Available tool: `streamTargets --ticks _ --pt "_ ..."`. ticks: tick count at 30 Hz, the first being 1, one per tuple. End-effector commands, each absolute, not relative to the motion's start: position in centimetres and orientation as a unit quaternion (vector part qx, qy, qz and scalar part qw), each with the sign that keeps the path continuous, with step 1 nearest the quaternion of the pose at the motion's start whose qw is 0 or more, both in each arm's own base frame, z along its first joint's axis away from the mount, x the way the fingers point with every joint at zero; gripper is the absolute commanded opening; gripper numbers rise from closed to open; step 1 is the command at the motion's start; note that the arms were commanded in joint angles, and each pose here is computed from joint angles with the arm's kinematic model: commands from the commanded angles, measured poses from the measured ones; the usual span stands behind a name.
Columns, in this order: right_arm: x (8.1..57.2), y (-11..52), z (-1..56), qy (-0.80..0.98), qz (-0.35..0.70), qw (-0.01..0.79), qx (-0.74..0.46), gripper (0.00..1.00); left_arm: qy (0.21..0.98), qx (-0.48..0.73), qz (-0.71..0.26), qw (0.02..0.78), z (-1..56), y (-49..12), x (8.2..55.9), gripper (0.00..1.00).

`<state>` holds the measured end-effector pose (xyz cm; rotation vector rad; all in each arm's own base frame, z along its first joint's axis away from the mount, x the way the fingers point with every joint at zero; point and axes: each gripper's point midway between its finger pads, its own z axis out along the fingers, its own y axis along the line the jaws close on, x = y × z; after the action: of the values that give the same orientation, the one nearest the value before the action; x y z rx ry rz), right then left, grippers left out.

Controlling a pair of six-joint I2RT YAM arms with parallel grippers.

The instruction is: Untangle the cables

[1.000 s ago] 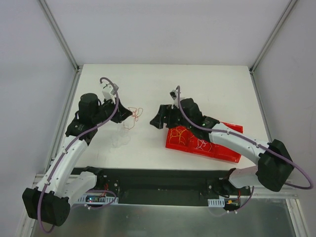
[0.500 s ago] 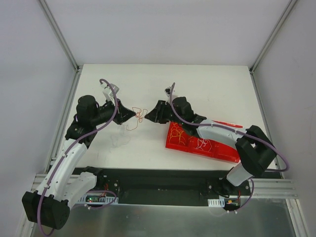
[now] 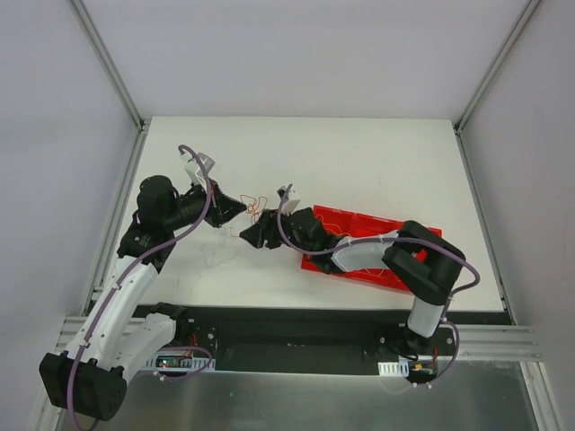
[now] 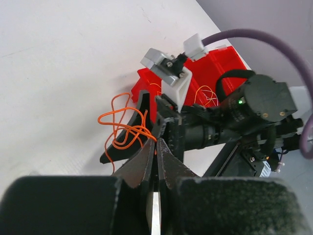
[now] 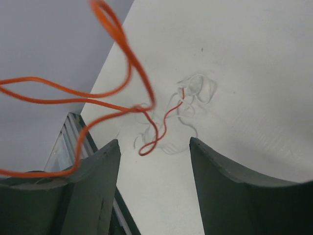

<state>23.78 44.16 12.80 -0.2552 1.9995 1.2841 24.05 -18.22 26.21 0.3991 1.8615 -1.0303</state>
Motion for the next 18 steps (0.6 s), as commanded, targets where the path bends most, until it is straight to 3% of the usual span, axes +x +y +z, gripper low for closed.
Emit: streamTargets --ticks 1,4,9,11,14,18 --pt "26.9 45.4 16.3 0.727 0.525 0.44 -0.048 0.62 0.743 0.164 -0.42 0.495 27.4 -18.2 24.3 0.0" --pt "28.0 45.3 16.3 0.724 0.518 0.456 -0.026 0.61 0.743 0.164 -0.419 0.495 27.4 -18.1 24.3 0.0" --pt "29.2 44.4 14.8 0.736 0.49 0.468 0.006 0.42 0.742 0.163 -0.419 0.498 27.6 -18.1 24.3 0.0" --pt "29.6 43.7 14.2 0.739 0.476 0.477 0.012 0.29 0.741 0.164 -0.419 0.498 27.7 -18.1 24.2 0.0" --pt "30.3 41.7 13.5 0.75 0.45 0.485 0.028 0.01 0.742 0.158 -0.407 0.51 27.8 -17.7 24.6 0.0" --pt "30.5 37.0 12.6 0.784 0.365 0.501 0.034 0.0 0.767 0.089 -0.301 0.56 27.3 -13.9 26.4 0.0"
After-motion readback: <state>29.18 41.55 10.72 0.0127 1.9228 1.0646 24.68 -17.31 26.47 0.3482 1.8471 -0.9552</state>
